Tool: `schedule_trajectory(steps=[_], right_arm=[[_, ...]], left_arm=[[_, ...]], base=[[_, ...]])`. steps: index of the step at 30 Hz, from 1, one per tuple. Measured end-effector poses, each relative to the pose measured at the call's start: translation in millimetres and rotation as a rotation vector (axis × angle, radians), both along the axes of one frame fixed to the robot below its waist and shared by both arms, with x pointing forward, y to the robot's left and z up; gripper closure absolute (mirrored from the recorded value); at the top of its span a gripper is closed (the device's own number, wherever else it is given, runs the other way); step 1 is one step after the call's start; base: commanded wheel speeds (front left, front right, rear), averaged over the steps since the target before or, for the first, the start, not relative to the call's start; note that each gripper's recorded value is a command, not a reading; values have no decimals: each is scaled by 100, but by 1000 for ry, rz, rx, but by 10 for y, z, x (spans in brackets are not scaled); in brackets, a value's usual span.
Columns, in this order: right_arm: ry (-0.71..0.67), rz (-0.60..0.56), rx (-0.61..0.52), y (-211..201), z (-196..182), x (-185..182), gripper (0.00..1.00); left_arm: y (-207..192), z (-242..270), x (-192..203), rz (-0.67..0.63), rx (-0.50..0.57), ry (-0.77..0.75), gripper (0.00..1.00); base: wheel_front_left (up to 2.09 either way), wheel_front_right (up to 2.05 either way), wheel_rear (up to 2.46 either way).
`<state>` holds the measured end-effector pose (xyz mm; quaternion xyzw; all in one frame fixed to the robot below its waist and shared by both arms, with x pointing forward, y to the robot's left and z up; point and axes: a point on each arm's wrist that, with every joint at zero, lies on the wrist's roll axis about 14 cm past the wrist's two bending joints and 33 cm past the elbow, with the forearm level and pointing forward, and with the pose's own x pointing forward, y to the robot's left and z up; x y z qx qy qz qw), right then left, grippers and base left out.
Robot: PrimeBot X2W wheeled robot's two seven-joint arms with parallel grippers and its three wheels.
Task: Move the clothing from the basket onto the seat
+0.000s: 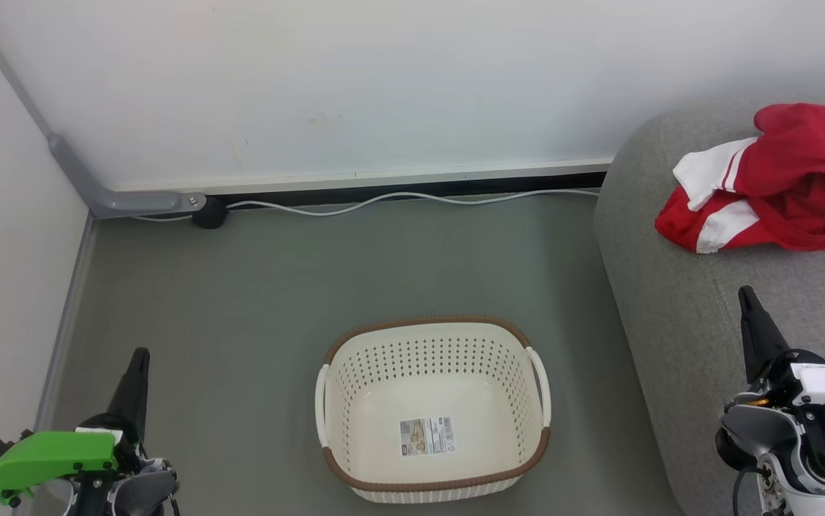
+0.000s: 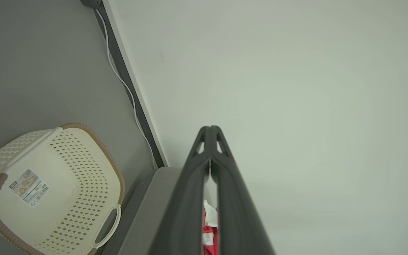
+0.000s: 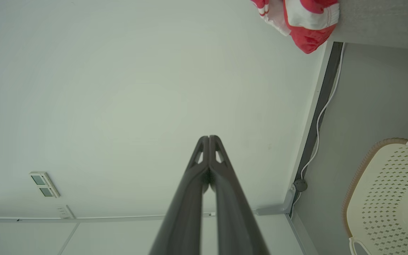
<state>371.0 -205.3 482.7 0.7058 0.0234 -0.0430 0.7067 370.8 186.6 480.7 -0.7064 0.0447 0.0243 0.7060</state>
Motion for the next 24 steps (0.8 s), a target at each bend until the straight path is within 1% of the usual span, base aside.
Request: schedule_trajectory(steps=[24], right_arm=[[-4,-5,6,-12,10,6,100]], left_arm=[[-3,30,26,3,-9,-10,100]], base=[[0,0,0]])
